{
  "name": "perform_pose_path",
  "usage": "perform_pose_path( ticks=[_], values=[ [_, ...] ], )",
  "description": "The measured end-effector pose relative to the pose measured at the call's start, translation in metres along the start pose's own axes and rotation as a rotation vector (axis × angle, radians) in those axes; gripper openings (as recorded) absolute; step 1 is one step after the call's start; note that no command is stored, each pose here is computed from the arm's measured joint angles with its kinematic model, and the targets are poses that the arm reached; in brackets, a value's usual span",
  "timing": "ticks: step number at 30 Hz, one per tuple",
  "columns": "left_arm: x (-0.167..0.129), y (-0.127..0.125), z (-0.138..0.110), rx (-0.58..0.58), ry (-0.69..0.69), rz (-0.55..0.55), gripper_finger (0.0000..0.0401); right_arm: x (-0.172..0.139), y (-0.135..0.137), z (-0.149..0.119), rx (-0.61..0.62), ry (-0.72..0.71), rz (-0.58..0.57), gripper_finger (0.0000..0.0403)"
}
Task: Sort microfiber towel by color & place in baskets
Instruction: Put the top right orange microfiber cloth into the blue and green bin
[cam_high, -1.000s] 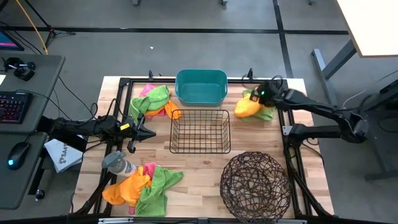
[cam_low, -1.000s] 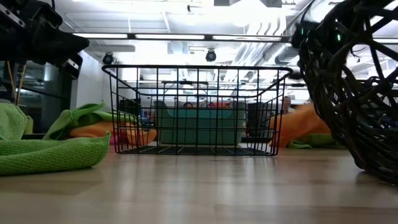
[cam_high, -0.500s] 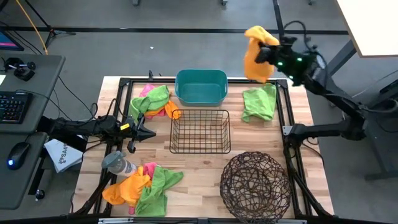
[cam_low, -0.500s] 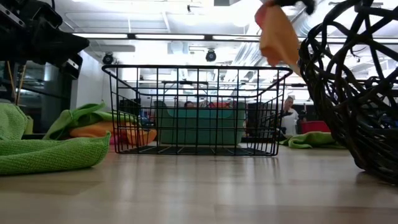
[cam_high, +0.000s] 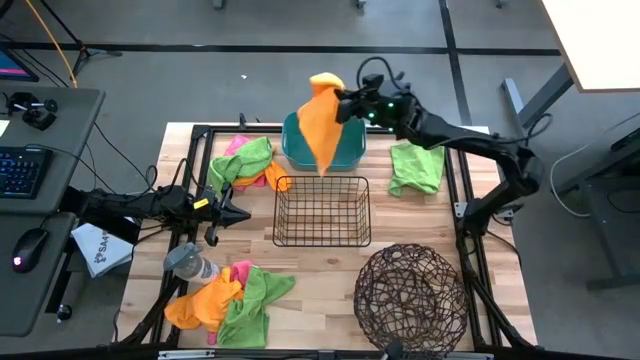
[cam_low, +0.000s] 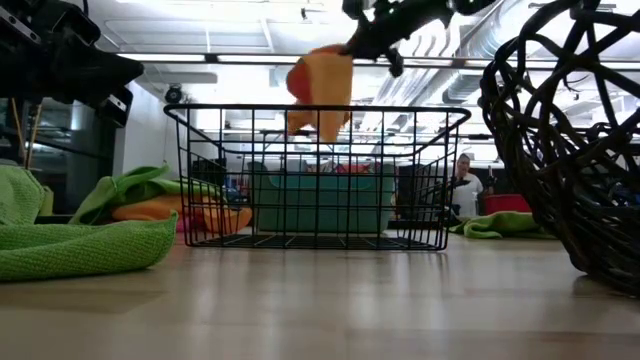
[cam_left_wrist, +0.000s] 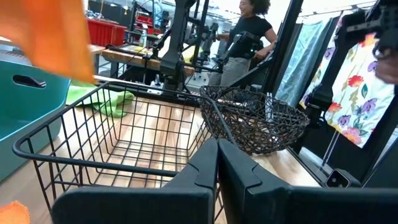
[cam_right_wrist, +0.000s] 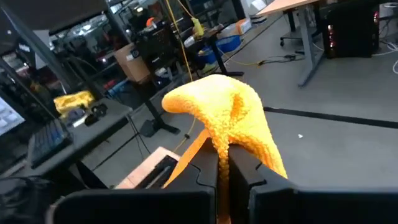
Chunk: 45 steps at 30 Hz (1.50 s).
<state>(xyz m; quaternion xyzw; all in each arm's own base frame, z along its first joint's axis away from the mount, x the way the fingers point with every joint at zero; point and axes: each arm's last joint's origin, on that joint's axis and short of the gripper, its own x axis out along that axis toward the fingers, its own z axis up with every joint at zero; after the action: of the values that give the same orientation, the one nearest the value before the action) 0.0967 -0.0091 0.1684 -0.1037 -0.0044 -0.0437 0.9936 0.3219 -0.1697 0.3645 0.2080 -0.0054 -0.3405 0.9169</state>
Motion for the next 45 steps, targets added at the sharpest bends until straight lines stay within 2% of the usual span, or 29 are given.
perform_pose_path(
  ticks=[8,13,18,23,26,30,33,35,39,42,45],
  values=[
    [0.0,0.0,0.0,0.0,0.001,0.0,0.0,0.009,-0.006,-0.007,-0.157,-0.036,-0.149,0.0],
    [0.0,0.0,0.0,0.0,0.0,0.0,0.0,0.007,0.003,-0.012,-0.177,-0.004,-0.107,0.0],
    [0.0,0.0,0.0,0.0,0.0,0.0,0.0,0.015,0.016,-0.034,-0.186,0.057,-0.076,0.0],
    [0.0,0.0,0.0,0.0,0.001,0.0,0.0,0.027,0.014,-0.061,-0.265,0.144,-0.157,0.0],
    [0.0,0.0,0.0,0.0,0.0,0.0,0.0,0.033,0.003,-0.056,-0.267,0.127,-0.176,0.0],
    [0.0,0.0,0.0,0.0,0.0,0.0,0.0,0.037,-0.009,-0.032,-0.237,0.067,-0.188,0.0],
    [0.0,0.0,0.0,0.0,0.0,0.0,0.0,0.038,-0.011,-0.015,-0.238,0.042,-0.152,0.0],
    [0.0,0.0,0.0,0.0,0.0,0.0,0.0,0.037,-0.01,-0.015,-0.238,0.063,-0.114,0.0],
    [0.0,0.0,0.0,0.0,0.0,0.0,0.0,0.034,-0.004,-0.036,-0.27,0.194,-0.079,0.0],
    [0.0,0.0,0.0,0.0,0.0,0.0,0.0,0.033,-0.008,-0.064,-0.292,0.268,-0.107,0.0],
    [0.0,0.0,0.0,0.0,0.0,0.0,0.0,0.033,-0.022,-0.093,-0.253,0.324,-0.167,0.0]
  ],
)
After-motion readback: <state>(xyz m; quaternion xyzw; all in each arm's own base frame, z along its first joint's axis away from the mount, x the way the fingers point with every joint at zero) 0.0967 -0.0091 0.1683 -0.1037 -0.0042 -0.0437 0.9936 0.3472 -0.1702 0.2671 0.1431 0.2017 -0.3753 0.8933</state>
